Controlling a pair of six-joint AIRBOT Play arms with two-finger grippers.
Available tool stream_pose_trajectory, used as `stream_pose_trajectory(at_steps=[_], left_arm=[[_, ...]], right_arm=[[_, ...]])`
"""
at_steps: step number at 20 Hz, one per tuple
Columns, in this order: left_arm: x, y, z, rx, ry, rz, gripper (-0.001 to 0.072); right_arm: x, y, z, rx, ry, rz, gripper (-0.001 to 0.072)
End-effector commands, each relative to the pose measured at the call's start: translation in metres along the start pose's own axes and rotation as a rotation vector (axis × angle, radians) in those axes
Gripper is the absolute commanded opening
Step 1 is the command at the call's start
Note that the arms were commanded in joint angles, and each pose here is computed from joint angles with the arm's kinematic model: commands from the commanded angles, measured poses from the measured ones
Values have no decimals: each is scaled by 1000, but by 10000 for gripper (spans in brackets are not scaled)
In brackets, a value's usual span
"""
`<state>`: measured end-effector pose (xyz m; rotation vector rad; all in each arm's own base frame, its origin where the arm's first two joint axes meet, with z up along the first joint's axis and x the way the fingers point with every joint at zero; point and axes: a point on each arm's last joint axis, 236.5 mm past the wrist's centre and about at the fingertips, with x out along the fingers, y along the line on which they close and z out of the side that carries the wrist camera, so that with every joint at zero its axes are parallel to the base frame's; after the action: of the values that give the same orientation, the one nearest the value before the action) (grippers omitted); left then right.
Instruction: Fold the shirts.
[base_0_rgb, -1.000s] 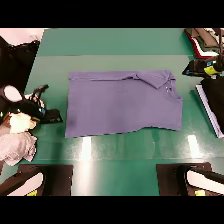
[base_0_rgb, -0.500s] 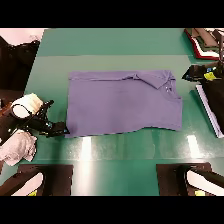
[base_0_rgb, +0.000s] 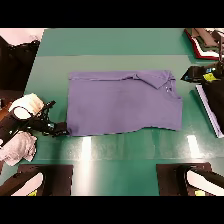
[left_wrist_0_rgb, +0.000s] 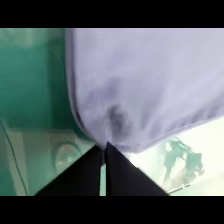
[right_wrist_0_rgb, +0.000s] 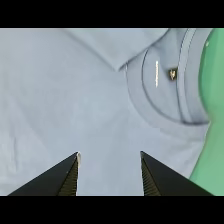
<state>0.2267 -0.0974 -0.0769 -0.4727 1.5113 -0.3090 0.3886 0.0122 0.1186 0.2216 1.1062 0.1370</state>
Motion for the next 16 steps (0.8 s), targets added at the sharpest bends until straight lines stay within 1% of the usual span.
stream_pose_trajectory(at_steps=[1, 3, 4, 6, 9, 10, 12, 14, 16], left_arm=[[-15, -15, 15, 40, -38, -26, 24], [-36, -26, 29, 88, -87, -23, 24], [-46, -31, 36, 110, -113, -22, 24], [-60, -39, 45, 138, -146, -21, 24], [-65, -43, 46, 147, -146, -25, 24], [-65, -42, 47, 147, -150, -24, 24], [-65, -43, 47, 146, -150, -24, 24], [-65, -43, 46, 146, -148, -25, 24], [-65, -43, 46, 143, -148, -25, 24]], right_arm=[[-2, -7, -32, -18, 137, -26, 430], [-1, -21, -58, -23, 219, -69, 430], [5, -29, -73, 3, 245, -67, 430], [18, -54, -112, 97, 308, -83, 430], [38, -90, -180, 286, 407, -89, 430], [45, -95, -198, 327, 422, -67, 430], [62, -93, -215, 409, 395, 30, 430], [74, -91, -215, 476, 328, 97, 430], [82, -96, -215, 504, 290, 95, 430]])
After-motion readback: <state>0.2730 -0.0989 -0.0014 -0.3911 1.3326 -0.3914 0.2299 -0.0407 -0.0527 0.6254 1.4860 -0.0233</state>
